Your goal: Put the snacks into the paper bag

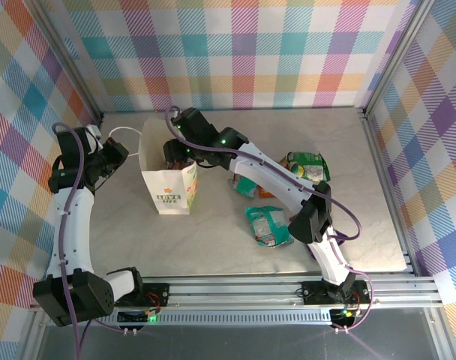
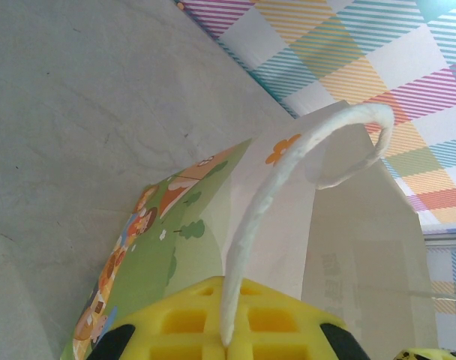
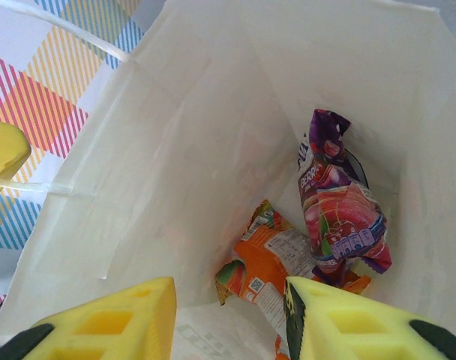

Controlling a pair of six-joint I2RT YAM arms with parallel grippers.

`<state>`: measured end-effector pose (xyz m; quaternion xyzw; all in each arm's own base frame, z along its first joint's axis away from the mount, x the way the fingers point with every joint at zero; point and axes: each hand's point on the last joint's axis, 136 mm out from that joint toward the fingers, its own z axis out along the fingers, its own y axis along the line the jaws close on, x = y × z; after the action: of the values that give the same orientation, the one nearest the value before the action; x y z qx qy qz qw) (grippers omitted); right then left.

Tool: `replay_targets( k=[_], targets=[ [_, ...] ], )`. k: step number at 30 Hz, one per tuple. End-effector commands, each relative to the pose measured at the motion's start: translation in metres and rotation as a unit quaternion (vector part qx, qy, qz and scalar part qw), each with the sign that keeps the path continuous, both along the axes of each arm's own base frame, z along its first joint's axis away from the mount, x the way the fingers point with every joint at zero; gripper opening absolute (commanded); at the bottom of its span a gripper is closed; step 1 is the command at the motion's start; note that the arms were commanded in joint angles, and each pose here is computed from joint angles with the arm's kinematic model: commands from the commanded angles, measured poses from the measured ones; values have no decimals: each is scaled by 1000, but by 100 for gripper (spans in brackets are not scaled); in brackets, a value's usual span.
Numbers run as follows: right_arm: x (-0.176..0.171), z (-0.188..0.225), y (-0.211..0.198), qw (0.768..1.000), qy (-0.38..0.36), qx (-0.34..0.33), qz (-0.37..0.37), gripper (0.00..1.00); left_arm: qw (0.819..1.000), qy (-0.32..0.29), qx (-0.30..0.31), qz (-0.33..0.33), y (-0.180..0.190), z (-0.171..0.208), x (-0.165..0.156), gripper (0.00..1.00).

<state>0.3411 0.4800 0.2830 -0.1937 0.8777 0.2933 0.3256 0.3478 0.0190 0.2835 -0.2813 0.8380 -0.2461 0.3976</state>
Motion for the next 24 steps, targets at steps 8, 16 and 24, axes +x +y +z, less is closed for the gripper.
replay_targets(
  k=[8,16,24],
  targets=[
    [-21,62,-11,997,-41,47,51,45,1000,0,4,-10,-1,0,-10,1],
    [-39,78,-20,992,-63,62,88,46,1000,-1,9,-16,-2,0,-12,2],
    [-51,88,-50,991,-65,84,82,44,1000,-4,22,-18,-1,4,-15,3]
  ],
)
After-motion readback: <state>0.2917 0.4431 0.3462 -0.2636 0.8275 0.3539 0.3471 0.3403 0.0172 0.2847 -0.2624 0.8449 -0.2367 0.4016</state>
